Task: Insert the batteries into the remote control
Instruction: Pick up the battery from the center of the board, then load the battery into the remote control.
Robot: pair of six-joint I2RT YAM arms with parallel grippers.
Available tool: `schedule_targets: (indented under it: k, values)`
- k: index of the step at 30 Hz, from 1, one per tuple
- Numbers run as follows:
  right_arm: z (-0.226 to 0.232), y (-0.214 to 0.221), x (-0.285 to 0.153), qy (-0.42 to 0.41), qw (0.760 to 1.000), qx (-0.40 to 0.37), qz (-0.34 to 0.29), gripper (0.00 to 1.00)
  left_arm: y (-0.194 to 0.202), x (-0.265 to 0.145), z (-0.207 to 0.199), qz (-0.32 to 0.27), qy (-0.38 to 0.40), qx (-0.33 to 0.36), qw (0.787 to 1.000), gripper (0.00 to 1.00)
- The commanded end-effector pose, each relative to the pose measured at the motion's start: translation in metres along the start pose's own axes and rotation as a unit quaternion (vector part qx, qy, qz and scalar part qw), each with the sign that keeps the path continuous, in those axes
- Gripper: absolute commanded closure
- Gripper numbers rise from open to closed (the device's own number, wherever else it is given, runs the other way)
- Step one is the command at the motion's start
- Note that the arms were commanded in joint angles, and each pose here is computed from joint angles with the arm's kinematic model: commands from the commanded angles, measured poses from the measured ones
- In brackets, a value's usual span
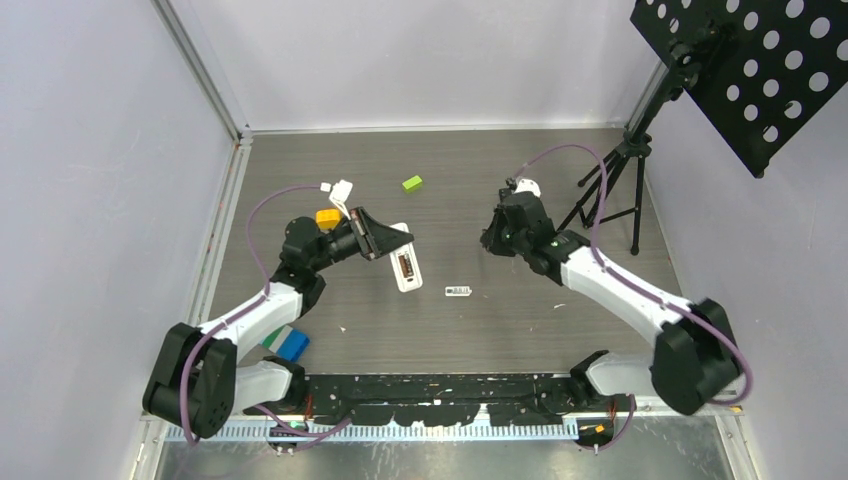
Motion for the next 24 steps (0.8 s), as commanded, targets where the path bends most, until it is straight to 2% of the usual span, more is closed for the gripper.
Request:
schedule_targets:
  k: [1, 5, 9, 17, 24]
  values:
    - [0.057, -0.004, -0.048, -0.182, 0.983, -0.012, -0.002, 0.96, -0.008, 0.005, 0.007, -0.025, -0.035, -0.048, 0.998, 1.00]
    - [0.089, 0.002, -0.087, -0.286, 0.958, -0.022, 0.010, 0.96, -0.003, 0.010, 0.018, -0.021, -0.053, -0.090, 0.994, 1.00]
    - [0.115, 0.012, -0.112, -0.333, 0.942, -0.038, 0.029, 0.94, 0.001, 0.015, 0.025, -0.019, -0.052, -0.114, 0.992, 1.00]
    - [0.141, 0.025, -0.121, -0.329, 0.941, -0.064, 0.056, 0.92, 0.005, 0.019, 0.032, -0.043, -0.043, -0.161, 0.985, 1.00]
    - [0.152, 0.036, -0.111, -0.292, 0.948, -0.101, 0.078, 0.90, 0.006, 0.020, 0.032, -0.048, -0.039, -0.166, 0.984, 1.00]
Point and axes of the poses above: each gripper's point midway between its finger pads, its own x axis out along the fingers, its own z axis along the line the jaws close on, y = z × x, the point moved 5 cm from there along -x, back along the fingers, and after that the axes turned 9 degrees about x, right-handed, at the moved point
